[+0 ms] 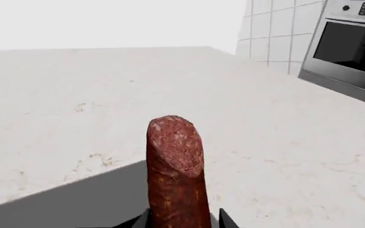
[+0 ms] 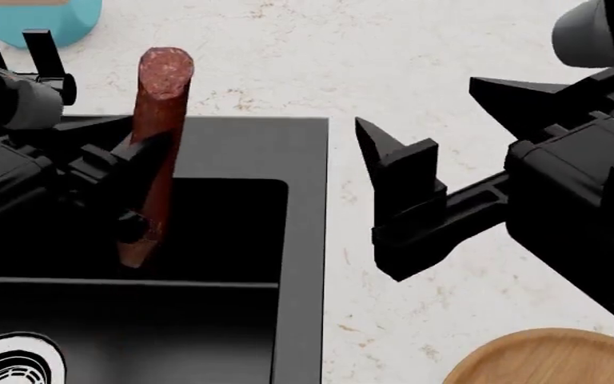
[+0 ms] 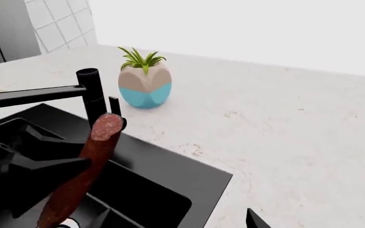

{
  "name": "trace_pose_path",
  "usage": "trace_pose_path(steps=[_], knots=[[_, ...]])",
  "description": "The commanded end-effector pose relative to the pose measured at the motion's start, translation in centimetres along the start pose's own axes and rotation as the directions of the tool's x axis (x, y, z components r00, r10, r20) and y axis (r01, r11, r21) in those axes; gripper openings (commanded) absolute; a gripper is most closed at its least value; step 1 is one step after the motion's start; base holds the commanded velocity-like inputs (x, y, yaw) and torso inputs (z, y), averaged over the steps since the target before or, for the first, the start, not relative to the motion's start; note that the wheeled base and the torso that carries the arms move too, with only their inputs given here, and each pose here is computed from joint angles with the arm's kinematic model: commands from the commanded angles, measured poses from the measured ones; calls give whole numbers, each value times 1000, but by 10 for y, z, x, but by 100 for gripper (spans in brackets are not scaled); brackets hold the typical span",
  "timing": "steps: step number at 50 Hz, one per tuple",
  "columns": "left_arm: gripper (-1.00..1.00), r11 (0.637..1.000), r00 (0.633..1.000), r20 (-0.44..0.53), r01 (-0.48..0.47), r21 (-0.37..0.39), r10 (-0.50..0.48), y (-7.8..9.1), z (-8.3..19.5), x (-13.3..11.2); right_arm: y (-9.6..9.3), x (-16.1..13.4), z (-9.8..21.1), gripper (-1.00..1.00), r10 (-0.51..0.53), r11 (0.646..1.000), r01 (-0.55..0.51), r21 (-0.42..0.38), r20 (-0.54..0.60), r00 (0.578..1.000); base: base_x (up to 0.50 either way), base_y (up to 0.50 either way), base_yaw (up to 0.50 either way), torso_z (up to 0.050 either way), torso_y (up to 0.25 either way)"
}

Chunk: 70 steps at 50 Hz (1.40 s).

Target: Pick the salami from the sink and place it on the plate located on the counter

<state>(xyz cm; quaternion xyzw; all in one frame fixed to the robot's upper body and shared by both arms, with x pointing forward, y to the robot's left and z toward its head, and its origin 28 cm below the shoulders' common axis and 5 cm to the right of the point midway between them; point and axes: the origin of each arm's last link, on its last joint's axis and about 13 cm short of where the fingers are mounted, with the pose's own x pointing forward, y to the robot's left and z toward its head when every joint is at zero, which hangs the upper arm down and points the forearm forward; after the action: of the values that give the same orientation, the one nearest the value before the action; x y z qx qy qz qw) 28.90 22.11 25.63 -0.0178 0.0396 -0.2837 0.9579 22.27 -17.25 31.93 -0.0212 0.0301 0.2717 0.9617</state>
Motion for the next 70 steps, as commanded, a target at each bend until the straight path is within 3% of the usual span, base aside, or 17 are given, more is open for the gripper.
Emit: trace_pose_path(steps=[1,13,32,45,70], knots=[[-100,991,974,187,134,-23,-127,2,36,8,-1,-10,-7,100,127,991,-127,49,4,992,0,0,0,0,0],[-100,980,962,212,190,-66,-172,7,47,25,-3,-15,-12,100,191,978,-191,84,4,982,0,0,0,0,0],[-100,943,929,242,314,-112,-281,1,52,25,2,-17,-8,100,239,965,-239,106,10,971,0,0,0,0,0],[-100,895,881,285,427,-129,-379,-8,53,33,7,-9,-5,100,305,945,-304,124,8,952,0,0,0,0,0],[-100,856,843,298,500,-126,-449,-17,52,36,8,22,-9,100,405,902,-403,157,16,914,0,0,0,0,0]])
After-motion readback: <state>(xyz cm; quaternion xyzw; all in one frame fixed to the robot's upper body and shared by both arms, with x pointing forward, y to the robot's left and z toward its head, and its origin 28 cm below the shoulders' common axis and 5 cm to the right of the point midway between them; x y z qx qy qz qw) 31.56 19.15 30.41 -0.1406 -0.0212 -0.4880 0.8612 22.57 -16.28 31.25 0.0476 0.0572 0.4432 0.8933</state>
